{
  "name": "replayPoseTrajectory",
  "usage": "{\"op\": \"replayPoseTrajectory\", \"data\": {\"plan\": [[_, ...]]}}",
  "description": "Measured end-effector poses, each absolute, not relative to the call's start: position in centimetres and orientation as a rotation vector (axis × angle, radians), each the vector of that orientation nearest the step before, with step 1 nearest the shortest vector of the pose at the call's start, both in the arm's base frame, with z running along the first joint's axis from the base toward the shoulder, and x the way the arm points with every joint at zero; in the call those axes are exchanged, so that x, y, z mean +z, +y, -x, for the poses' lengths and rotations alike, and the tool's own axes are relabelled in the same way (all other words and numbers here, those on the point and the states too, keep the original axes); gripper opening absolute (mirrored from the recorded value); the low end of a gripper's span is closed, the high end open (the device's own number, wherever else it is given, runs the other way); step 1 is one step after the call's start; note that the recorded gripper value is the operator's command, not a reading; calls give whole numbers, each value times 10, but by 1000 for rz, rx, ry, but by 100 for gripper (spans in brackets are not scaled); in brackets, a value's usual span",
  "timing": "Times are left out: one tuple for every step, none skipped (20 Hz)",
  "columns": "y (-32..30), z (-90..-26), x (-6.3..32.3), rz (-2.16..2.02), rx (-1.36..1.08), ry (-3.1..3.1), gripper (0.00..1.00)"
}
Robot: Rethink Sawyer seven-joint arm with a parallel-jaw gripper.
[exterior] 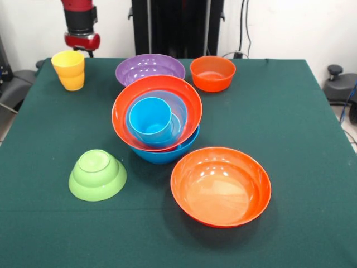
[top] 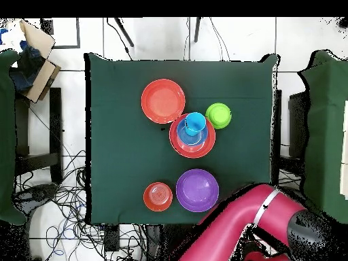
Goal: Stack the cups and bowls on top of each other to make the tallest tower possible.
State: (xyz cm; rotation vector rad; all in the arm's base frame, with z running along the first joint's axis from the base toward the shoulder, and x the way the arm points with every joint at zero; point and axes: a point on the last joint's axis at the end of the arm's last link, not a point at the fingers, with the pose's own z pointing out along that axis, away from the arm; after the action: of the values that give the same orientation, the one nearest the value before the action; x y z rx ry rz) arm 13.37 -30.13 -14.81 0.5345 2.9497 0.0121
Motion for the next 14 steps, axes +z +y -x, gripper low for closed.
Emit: {"op": "replayPoseTrajectory", "data": {"plan": [[-298, -133, -151, -529, 19, 2947, 100], [-295, -132, -153, -524, 27, 2945, 100], [-294, -132, -154, -521, 29, 2945, 100], [-292, -132, -156, -513, 32, 2945, 100], [-291, -132, -156, -510, 34, 2946, 100], [-289, -133, -157, -501, 36, 2949, 100], [-289, -133, -157, -499, 37, 2950, 100], [-288, -134, -156, -493, 36, 2952, 100], [-287, -136, -153, -478, 34, 2958, 100], [-287, -138, -150, -470, 32, 2961, 100], [-287, -138, -148, -466, 31, 2963, 100], [-286, -141, -136, -436, 25, 2975, 100], [-285, -142, -130, -420, 23, 2982, 100], [-285, -144, -123, -400, 21, 2990, 100]]}}
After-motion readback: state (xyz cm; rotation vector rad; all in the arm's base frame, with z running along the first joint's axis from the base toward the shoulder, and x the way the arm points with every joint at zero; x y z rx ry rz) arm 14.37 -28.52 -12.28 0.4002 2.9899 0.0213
